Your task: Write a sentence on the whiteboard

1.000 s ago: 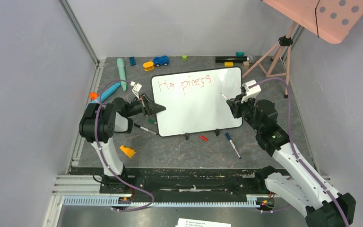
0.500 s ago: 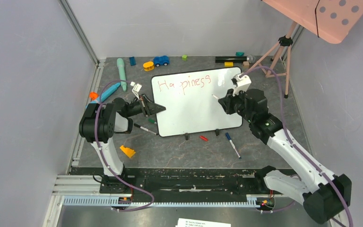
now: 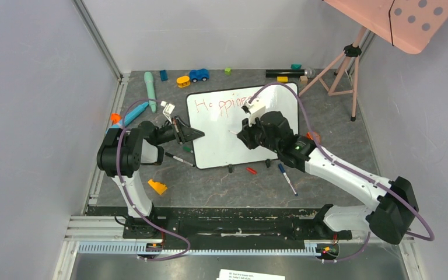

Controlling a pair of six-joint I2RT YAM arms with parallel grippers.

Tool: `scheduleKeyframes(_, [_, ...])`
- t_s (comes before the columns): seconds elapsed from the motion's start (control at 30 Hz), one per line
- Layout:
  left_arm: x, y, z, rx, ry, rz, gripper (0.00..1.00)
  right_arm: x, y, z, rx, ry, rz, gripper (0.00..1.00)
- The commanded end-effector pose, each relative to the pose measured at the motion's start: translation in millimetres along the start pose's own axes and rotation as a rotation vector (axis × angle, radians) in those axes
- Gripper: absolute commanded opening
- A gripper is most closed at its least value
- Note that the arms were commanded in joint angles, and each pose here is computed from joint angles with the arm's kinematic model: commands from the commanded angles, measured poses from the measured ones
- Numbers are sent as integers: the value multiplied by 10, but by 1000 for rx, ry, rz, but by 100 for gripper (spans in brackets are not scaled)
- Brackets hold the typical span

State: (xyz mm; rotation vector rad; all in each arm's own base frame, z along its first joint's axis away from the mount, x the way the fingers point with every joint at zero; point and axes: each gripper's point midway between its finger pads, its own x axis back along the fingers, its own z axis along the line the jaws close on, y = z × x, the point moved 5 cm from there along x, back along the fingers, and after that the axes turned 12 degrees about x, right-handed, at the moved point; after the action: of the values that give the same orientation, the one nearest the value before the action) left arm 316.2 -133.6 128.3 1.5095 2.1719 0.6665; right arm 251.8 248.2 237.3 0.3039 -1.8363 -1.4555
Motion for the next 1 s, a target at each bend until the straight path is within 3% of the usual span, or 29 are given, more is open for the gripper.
scheduleKeyframes(0.0, [27,76,-68,-174,-14,-25,2,-99,328,51,54,-13,-99,0])
scheduleKeyframes(0.47, [16,96,-48,-165,-15,-23,2,-180,394,7,149,-76,-135,0])
scheduleKeyframes(0.97, [14,97,-36,-164,-16,-21,2,-362,334,-1,146,-95,-86,0])
